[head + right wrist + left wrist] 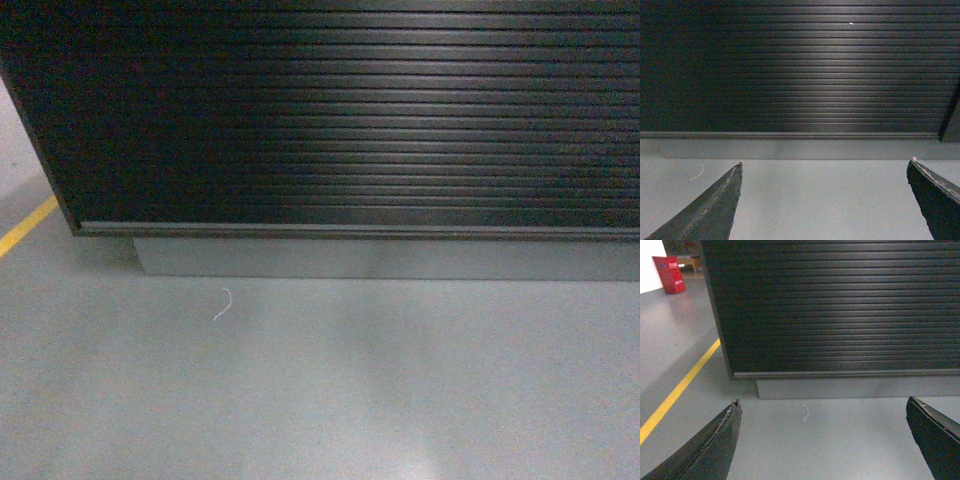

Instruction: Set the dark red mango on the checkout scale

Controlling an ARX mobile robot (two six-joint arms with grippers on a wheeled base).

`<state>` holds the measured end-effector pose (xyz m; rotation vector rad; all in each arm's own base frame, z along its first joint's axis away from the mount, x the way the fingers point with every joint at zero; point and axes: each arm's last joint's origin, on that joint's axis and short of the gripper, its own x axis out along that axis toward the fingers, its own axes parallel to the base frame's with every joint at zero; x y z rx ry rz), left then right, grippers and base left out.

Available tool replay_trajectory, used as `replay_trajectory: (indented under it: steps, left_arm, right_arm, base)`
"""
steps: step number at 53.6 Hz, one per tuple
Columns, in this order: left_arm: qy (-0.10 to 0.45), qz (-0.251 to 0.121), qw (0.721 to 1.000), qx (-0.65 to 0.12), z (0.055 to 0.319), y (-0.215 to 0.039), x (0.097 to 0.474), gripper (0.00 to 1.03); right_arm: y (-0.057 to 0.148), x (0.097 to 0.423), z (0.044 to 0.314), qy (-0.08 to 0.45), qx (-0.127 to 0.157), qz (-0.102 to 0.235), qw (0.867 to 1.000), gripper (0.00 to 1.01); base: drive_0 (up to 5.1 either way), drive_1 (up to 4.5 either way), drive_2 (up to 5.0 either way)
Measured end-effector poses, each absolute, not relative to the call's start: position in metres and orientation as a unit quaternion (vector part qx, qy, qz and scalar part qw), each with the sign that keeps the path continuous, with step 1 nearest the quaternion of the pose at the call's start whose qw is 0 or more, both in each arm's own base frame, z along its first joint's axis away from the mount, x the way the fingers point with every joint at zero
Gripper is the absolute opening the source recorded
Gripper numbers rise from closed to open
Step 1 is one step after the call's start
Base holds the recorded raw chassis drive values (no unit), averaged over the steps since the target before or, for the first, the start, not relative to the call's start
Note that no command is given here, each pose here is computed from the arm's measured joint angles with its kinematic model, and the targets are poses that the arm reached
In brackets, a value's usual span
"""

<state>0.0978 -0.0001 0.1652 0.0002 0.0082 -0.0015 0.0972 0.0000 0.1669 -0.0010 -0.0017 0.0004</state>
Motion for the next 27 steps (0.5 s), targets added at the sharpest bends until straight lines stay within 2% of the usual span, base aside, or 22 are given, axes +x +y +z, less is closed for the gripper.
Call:
replay_trajectory:
  steps: [27]
  left_arm:
    - [0.003, 0.000, 1.000, 0.000, 0.1655, -0.0001, 0.0978, 0.98]
  right_arm:
    - [0.0000, 0.0972, 0.1667, 0.000, 0.000, 0.000, 1.000, 0.98]
  base:
    - [0.0, 4.16, -4.1]
